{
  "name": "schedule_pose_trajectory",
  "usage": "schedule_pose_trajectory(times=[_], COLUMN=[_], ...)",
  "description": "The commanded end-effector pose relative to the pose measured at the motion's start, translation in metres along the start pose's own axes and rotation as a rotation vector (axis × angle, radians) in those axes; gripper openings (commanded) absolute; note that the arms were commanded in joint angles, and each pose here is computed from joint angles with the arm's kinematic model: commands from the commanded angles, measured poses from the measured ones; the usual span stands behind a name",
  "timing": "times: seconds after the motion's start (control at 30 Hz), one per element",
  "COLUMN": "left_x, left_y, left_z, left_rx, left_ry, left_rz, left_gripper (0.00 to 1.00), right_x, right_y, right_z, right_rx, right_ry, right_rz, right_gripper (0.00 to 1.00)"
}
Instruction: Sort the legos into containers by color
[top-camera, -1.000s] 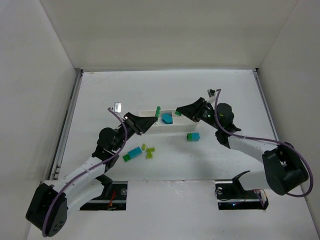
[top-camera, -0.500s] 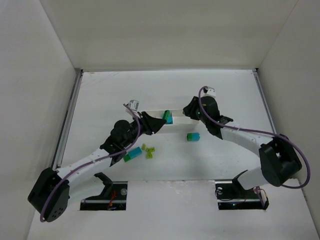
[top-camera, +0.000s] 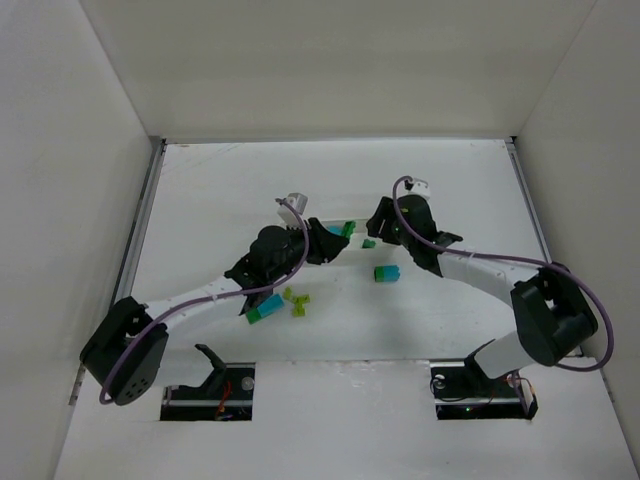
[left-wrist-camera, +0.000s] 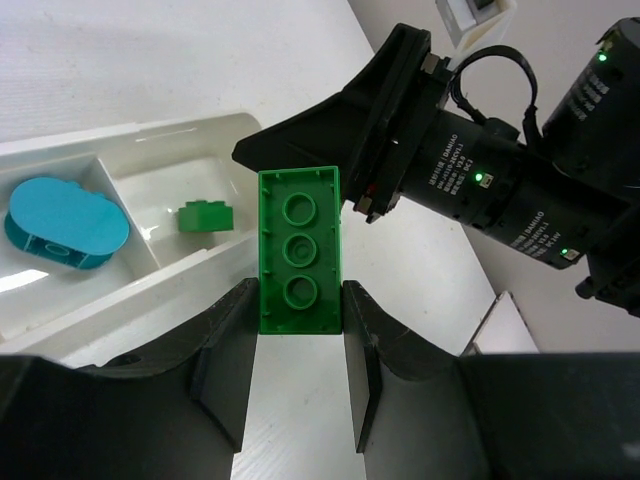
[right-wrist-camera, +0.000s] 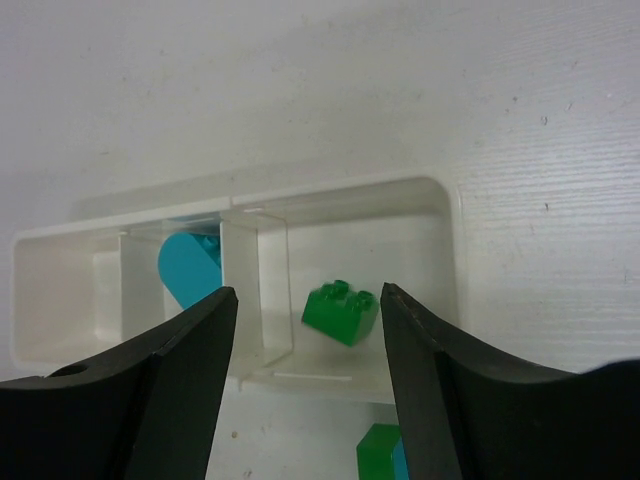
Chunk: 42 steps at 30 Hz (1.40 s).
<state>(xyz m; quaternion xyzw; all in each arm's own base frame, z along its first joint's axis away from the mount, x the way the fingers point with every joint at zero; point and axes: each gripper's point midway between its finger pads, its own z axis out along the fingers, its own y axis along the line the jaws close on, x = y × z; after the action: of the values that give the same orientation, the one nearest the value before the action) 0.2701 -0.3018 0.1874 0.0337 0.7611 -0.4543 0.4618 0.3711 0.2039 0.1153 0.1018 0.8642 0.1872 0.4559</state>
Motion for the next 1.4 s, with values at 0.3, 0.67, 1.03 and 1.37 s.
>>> schedule_pose_trajectory(times=[0.3, 0.67, 1.03, 1.37], left_x=[-0.001, 0.045, 0.038, 0.032], left_y=[-0.025, 0.016, 0.024, 0.017], left_z=[0.058, 0.107, 0.123, 0.124], left_rx=[0.052, -0.081, -0.101, -0.083], left_ry=[0.114, 0.356, 0.357, 0.347], left_rz=[0.115, 0.273, 0.293, 0.295], left_gripper=[0.14, 0.14, 0.26, 0.42], right_x=[-0.058, -0.049, -0.029, 0.007], right_y=[-0.052, -0.059, -0.063, -0.065], right_z=[-0.073, -0.098, -0.095, -0.077], right_rx=[-0.006, -0.057, -0.052, -0.015], right_ry=[-0.293, -0.322, -0.287, -0.170], right_rz=[0.267, 0.302, 0.291, 0.263], right_gripper=[0.43, 0.42, 0.59, 0.62])
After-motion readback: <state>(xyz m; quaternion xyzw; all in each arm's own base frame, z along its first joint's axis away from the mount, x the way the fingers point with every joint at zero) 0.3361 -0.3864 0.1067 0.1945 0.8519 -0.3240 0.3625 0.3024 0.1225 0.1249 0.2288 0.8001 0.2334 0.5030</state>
